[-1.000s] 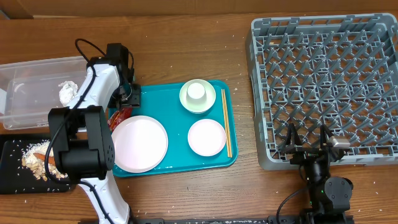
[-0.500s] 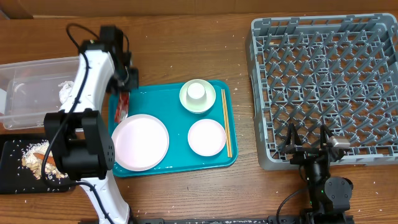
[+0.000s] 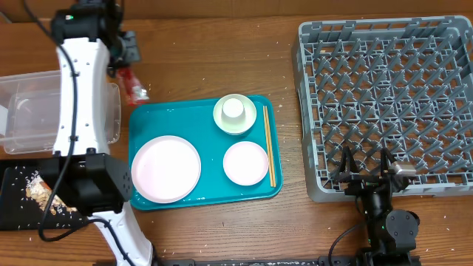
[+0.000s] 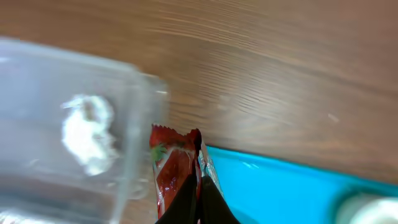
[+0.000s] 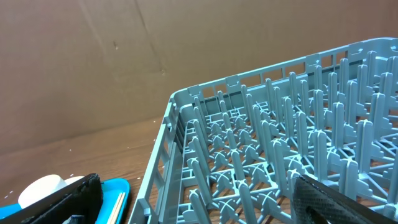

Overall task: Sort waste into correct bins and load items into the dishwasher
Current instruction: 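Drop the red wrapper into the clear plastic bin with left gripper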

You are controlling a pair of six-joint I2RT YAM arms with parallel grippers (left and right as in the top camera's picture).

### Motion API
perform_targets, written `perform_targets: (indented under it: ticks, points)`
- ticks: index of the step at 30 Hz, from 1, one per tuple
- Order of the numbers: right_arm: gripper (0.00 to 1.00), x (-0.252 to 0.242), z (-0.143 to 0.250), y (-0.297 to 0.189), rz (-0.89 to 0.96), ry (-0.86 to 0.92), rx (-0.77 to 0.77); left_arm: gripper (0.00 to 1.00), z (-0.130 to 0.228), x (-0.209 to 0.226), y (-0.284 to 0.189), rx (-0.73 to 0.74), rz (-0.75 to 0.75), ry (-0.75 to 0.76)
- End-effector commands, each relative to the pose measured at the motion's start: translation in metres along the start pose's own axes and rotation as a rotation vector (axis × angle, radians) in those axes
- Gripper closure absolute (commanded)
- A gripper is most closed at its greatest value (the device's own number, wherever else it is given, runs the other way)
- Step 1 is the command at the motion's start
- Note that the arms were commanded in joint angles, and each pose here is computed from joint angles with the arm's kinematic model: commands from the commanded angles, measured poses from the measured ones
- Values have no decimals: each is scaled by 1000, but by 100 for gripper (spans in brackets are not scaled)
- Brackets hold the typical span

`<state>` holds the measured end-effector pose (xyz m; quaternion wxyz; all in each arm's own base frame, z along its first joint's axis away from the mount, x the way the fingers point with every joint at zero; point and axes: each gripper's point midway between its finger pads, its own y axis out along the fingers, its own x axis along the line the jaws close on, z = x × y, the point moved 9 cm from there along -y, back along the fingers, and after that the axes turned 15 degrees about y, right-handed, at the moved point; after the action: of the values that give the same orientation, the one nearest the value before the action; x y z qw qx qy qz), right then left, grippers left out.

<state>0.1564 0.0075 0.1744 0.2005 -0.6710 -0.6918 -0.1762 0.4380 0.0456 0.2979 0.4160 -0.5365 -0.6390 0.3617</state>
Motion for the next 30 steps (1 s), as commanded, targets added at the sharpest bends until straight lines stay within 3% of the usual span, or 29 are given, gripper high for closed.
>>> perform_targets:
  ticks: [1,6,7,9,11,12,23,26,30]
  points:
    - [0,-2,1,0,7,-3,-10,96,3,52,-7,-18,-179,-210]
    - [0,-2,1,0,7,-3,-10,92,20,113,-2,1,-241,-424]
    - [0,-2,1,0,7,-3,-10,82,23,121,-1,7,-245,-450]
    - [0,-2,1,0,7,-3,-10,33,30,135,2,22,-252,-499]
    - [0,-2,1,0,7,-3,-10,5,37,145,6,41,-261,-524]
    - [0,-2,1,0,7,-3,-10,0,40,150,8,51,-264,-535]
    - [0,-2,1,0,7,-3,-10,0,52,136,15,125,34,-546]
    - [0,-2,1,0,7,-3,-10,9,52,124,14,140,135,-501]
    - [0,-2,1,0,7,-3,-10,9,48,99,11,158,257,-435]
